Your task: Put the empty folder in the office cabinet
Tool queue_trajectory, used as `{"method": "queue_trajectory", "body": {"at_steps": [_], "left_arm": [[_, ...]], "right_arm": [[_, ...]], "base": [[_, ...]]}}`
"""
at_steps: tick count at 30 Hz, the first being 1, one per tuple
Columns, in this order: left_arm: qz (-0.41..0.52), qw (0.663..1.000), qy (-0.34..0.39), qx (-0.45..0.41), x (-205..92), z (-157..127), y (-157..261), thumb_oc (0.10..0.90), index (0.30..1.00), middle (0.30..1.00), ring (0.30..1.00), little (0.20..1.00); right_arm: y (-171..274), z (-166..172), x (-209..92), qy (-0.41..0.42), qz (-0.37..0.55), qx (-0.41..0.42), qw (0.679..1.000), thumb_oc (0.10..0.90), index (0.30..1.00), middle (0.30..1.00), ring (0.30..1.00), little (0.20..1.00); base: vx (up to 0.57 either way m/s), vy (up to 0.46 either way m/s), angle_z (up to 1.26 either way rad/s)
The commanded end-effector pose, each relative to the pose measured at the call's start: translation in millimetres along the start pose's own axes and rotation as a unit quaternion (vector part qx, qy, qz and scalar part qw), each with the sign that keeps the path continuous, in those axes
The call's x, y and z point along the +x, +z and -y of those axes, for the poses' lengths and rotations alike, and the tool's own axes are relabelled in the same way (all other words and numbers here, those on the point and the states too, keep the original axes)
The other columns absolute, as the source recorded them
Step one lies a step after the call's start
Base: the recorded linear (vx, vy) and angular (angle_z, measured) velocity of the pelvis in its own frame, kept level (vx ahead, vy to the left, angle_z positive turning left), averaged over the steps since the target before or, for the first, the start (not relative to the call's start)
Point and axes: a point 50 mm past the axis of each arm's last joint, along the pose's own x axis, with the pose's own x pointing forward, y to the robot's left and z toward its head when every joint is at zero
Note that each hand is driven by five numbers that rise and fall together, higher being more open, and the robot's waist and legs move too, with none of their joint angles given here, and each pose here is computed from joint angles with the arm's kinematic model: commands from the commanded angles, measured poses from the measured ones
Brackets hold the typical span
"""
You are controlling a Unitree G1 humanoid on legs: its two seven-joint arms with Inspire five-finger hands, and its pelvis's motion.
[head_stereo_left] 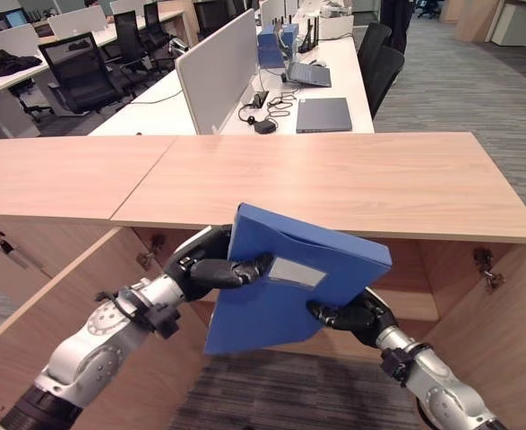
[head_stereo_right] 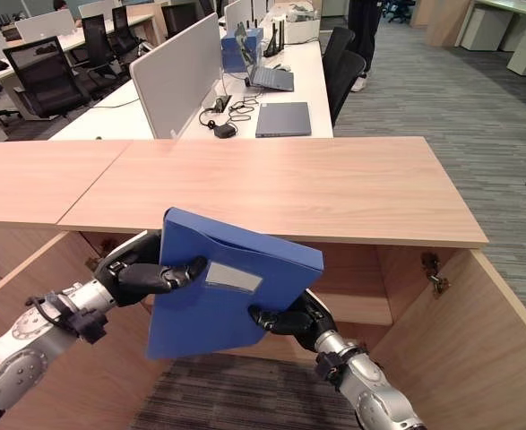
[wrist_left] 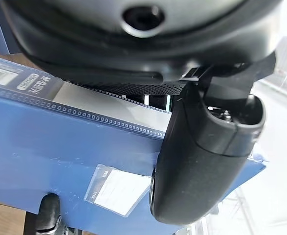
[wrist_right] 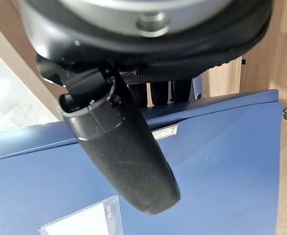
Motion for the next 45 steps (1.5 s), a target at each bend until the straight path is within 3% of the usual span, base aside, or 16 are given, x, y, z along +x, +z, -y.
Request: {"method": "queue_trajectory", "body": {"at_steps": [1, 2, 3, 9, 11, 12, 13, 15, 19, 21, 27, 32, 35, 40, 45], "left_arm": [[0.141, 0.975, -0.165, -0.047, 26.4, 57.0, 34.4, 0.4, 0.3, 0.3, 0.3, 0.3], [0.146, 0.976, -0.155, -0.049, 26.9, 54.9, 34.0, 0.536, 0.505, 0.505, 0.505, 0.505], [0.157, 0.978, -0.127, -0.055, 25.8, 49.6, 31.1, 0.8, 0.9, 0.9, 0.9, 0.9], [0.154, 0.986, -0.045, -0.042, 20.0, 29.3, 18.5, 0.8, 0.9, 0.9, 0.9, 0.9], [0.133, 0.99, 0.025, -0.039, 6.3, 11.2, -0.8, 0.8, 0.9, 0.9, 0.9, 0.9], [0.133, 0.99, 0.026, -0.039, 6.2, 11.3, -1.2, 0.8, 0.9, 0.9, 0.9, 0.9], [0.103, 0.991, 0.079, -0.043, -3.4, -1.1, -21.1, 0.8, 0.9, 0.9, 0.9, 0.9], [0.084, 0.99, 0.107, -0.038, -10.0, -8.9, -30.4, 0.8, 0.9, 0.9, 0.9, 0.9], [0.005, 0.973, 0.202, 0.112, -42.0, -34.3, -50.8, 0.8, 0.9, 0.9, 0.9, 0.9], [-0.067, 0.952, 0.263, 0.144, -65.6, -45.1, -80.4, 0.8, 0.9, 0.9, 0.9, 0.9], [-0.175, 0.928, 0.305, 0.124, -91.9, -40.9, -133.2, 0.8, 0.9, 0.9, 0.9, 0.9], [-0.302, 0.901, 0.292, 0.107, -109.7, -25.5, -188.2, 0.8, 0.9, 0.9, 0.9, 0.9], [-0.332, 0.893, 0.286, 0.103, -113.3, -19.1, -201.9, 0.8, 0.9, 0.9, 0.9, 0.9], [-0.368, 0.884, 0.279, 0.077, -109.3, -4.5, -225.2, 0.8, 0.9, 0.9, 0.9, 0.9], [-0.374, 0.881, 0.282, 0.06, -102.7, 0.9, -233.6, 0.8, 0.9, 0.9, 0.9, 0.9]], "right_arm": [[76.9, -102.0, 32.9, 0.256, 0.196, 0.054, 0.945, 0.4, 0.3, 0.3, 0.3, 0.3], [76.1, -100.5, 32.8, 0.252, 0.193, 0.052, 0.947, 0.4, 0.3, 0.3, 0.3, 0.3], [74.5, -96.9, 31.6, 0.245, 0.187, 0.046, 0.95, 0.4, 0.3, 0.3, 0.3, 0.3], [63.5, -73.0, 25.4, 0.193, 0.155, 0.023, 0.969, 0.4, 0.3, 0.3, 0.3, 0.3], [51.3, -51.9, 17.7, 0.145, 0.133, 0.027, 0.98, 0.4, 0.3, 0.3, 0.3, 0.3], [51.0, -51.8, 17.5, 0.145, 0.132, 0.027, 0.98, 0.4, 0.3, 0.3, 0.3, 0.3], [44.1, -38.6, 12.1, 0.113, 0.12, 0.028, 0.986, 0.4, 0.3, 0.3, 0.3, 0.3], [39.7, -30.7, 7.9, 0.094, 0.111, 0.025, 0.989, 0.4, 0.3, 0.3, 0.3, 0.3], [27.6, -6.9, -9.5, 0.042, 0.083, -0.002, 0.996, 0.4, 0.3, 0.3, 0.3, 0.3], [16.7, 13.0, -23.4, -0.011, 0.059, -0.016, 0.998, 0.4, 0.3, 0.3, 0.3, 0.3], [-8.5, 28.5, -35.2, -0.073, 0.037, 0.036, 0.996, 0.4, 0.3, 0.3, 0.3, 0.3], [-42.7, 39.2, -38.2, -0.14, 0.01, 0.108, 0.984, 0.4, 0.3, 0.3, 0.3, 0.3], [-47.5, 41.4, -35.8, -0.163, 0.019, 0.129, 0.978, 0.4, 0.3, 0.3, 0.3, 0.3], [-34.5, 53.9, -8.3, -0.249, 0.125, 0.246, 0.928, 0.4, 0.3, 0.3, 0.3, 0.3], [-7.7, 63.0, 16.4, -0.287, 0.191, 0.283, 0.895, 0.4, 0.3, 0.3, 0.3, 0.3]], "base": [[0.0, 0.0, 0.0], [0.0, 0.0, 0.0], [0.0, 0.0, 0.0], [0.0, 0.0, 0.0], [0.0, 0.0, 0.0], [0.0, 0.0, 0.0], [0.0, 0.0, 0.0], [0.0, 0.0, 0.0], [0.0, 0.0, 0.0], [-0.01, -0.003, 0.02], [-0.02, 0.0, 0.06], [0.0, 0.004, 0.05], [0.0, 0.0, 0.0], [-0.02, -0.006, 0.02], [-0.05, -0.017, 0.03]]}}
